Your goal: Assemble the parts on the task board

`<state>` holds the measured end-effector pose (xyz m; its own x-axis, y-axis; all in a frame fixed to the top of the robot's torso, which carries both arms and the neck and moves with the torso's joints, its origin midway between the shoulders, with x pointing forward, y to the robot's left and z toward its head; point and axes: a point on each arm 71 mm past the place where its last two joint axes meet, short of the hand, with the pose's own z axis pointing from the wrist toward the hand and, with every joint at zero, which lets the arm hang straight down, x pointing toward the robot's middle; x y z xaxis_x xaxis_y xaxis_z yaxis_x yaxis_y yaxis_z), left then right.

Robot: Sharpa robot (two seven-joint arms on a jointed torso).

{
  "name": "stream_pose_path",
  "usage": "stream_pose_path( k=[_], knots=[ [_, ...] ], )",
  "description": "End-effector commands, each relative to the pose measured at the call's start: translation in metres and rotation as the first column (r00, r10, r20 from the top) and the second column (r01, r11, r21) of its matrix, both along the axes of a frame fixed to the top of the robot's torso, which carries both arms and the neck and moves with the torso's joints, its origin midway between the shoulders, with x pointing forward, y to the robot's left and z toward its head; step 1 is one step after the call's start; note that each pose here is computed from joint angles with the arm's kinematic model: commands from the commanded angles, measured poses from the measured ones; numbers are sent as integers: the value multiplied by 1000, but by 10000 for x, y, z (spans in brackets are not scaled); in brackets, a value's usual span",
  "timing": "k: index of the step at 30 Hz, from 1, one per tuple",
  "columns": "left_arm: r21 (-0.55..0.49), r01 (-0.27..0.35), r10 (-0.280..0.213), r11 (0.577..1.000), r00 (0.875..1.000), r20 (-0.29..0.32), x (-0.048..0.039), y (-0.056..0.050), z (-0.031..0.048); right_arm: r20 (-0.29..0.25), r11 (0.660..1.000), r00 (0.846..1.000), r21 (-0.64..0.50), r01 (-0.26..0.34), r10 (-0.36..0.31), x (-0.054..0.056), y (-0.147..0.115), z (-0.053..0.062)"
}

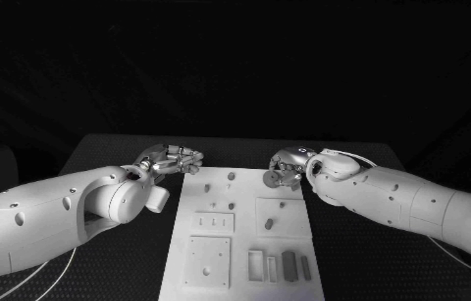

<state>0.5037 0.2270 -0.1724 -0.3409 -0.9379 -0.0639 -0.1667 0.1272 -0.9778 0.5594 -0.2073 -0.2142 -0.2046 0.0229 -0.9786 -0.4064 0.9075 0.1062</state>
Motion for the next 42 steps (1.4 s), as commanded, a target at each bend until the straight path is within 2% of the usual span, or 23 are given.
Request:
stream_pose_path(
  k=[1, 16, 36, 42],
  knots=[
    [-9, 20, -20, 1000, 1000, 6, -7, -31, 14, -26, 1000, 1000, -14, -17, 16, -6, 15, -33],
    [-8, 21, -21, 1000, 1000, 4, -12, -25, 13, -30, 1000, 999, -21, -17, 16, -8, 32, -75],
    [-8, 24, -24, 1000, 1000, 2, -19, -39, 14, -98, 997, 995, -67, -25, 18, -40, 41, -264],
    [-8, 22, -22, 1000, 1000, 3, -19, -36, 14, -77, 998, 997, -61, -29, 24, -53, 66, -264]
  ],
)
